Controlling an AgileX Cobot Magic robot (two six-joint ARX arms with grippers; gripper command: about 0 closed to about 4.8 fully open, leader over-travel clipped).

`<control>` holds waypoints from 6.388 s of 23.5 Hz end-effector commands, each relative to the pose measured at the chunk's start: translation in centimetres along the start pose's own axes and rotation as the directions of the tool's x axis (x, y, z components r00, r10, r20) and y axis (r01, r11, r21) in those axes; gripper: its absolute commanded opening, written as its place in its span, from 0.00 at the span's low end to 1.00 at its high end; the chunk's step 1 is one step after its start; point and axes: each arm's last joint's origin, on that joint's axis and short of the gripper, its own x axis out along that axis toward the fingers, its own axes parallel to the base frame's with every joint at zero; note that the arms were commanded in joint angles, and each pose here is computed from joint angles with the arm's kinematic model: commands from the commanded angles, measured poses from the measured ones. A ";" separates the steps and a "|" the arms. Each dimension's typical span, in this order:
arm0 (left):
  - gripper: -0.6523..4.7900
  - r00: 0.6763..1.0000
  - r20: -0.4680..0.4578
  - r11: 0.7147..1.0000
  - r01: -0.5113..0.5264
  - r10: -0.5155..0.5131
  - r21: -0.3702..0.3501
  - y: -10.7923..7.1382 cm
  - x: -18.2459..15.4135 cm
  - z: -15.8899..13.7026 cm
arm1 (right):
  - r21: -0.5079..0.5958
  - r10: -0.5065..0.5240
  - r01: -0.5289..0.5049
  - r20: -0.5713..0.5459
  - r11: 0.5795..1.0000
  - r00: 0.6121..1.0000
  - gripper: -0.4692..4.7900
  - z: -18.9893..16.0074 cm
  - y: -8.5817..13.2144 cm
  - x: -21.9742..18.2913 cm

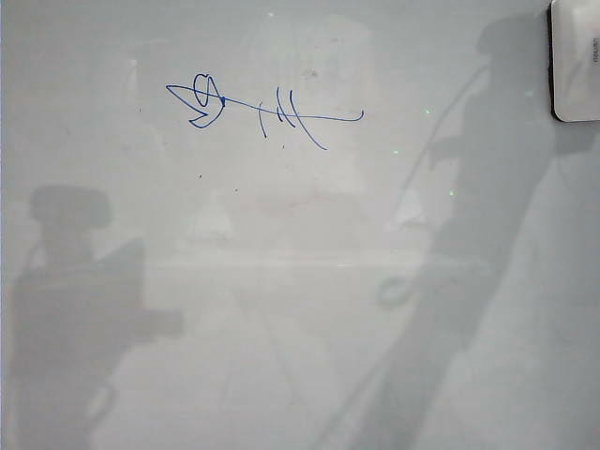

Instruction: Grab the whiteboard eraser that is attached to the surface of the whiteboard and use it to clean the writing on the whiteboard.

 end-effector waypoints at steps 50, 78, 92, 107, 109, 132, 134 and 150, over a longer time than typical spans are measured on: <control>0.11 1.000 -0.003 0.999 -0.030 0.030 0.014 0.0 -0.1 0.0 | 0.046 -0.085 0.079 0.155 0.996 0.984 1.00 -6.2 1.8 6.8; 0.11 0.998 -0.002 0.998 -0.056 0.056 0.034 0.1 -0.1 -0.1 | -0.028 -0.061 0.065 0.138 0.997 0.989 0.49 -5.6 3.5 6.2; 0.11 0.985 0.034 0.975 -0.172 0.169 0.141 0.5 -0.1 0.0 | -0.314 0.235 -0.207 0.055 0.927 0.970 0.49 -1.4 20.2 3.9; 0.11 0.990 0.027 0.978 -0.143 0.141 0.152 0.4 -0.1 0.0 | -0.278 0.053 -0.054 -0.008 0.959 0.999 0.49 -4.3 22.1 6.2; 0.11 0.990 0.026 0.978 -0.143 0.141 0.152 0.4 -0.1 0.0 | -0.219 0.056 -0.055 0.000 0.974 0.998 0.49 -5.3 21.9 6.0; 0.11 0.981 0.048 0.970 -0.192 0.187 0.150 0.5 -0.1 0.1 | -0.015 0.123 -0.122 0.171 0.992 0.978 0.48 -10.0 20.4 9.1; 0.11 0.981 0.049 0.970 -0.193 0.188 0.150 0.5 -0.1 0.1 | -0.013 0.145 -0.145 0.180 0.989 0.973 0.48 -10.0 20.8 9.3; 0.11 0.981 0.047 0.970 -0.191 0.186 0.149 0.5 -0.1 0.1 | 0.036 0.293 -0.310 0.236 0.950 0.926 0.48 -6.7 28.8 11.7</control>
